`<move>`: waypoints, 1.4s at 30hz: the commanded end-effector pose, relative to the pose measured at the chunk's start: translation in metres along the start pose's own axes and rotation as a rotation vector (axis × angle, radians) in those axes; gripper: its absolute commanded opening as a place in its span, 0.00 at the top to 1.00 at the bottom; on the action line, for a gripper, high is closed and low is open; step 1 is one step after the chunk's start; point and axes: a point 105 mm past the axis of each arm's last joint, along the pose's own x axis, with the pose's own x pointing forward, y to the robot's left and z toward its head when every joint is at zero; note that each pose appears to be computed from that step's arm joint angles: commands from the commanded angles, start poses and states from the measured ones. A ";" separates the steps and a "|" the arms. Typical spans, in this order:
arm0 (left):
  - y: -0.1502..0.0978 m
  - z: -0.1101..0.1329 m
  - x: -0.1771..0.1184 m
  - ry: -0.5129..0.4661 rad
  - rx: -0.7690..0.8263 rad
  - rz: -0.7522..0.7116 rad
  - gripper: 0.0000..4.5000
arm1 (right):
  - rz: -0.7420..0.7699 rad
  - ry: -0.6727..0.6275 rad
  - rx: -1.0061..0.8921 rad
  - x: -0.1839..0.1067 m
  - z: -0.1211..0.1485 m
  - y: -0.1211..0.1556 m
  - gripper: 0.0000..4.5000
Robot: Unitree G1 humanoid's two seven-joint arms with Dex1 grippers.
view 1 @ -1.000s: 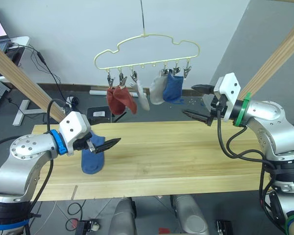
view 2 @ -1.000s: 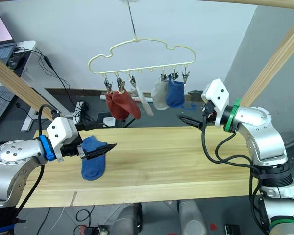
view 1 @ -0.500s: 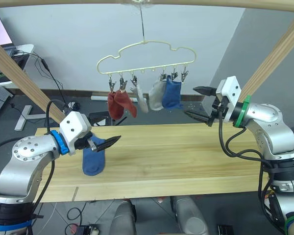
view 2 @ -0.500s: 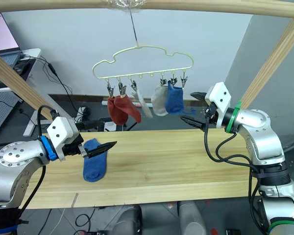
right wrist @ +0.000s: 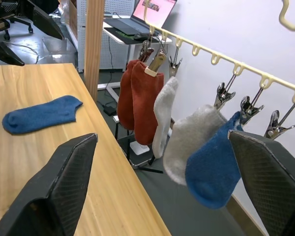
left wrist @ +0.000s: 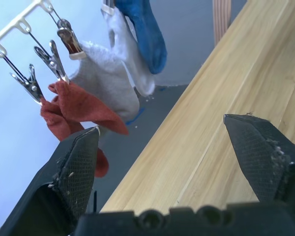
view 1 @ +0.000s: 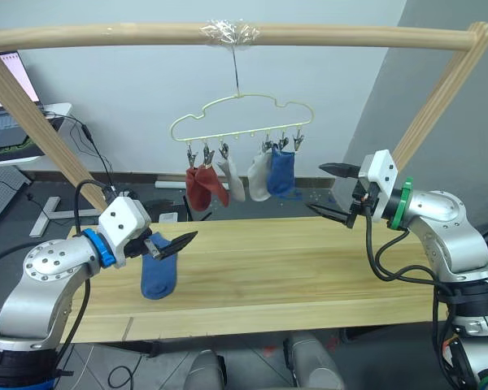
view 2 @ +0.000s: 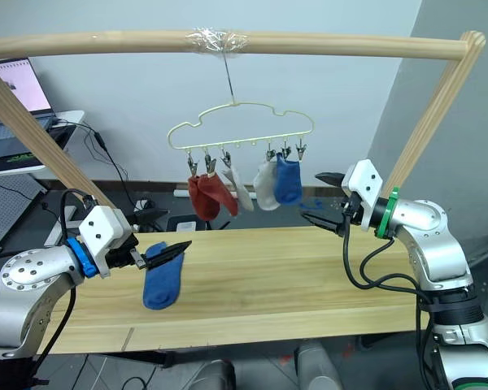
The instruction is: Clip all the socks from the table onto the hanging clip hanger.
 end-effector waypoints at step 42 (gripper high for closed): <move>0.014 -0.010 -0.021 0.014 0.016 0.168 0.00 | -0.169 0.111 -0.112 -0.003 0.012 -0.019 0.01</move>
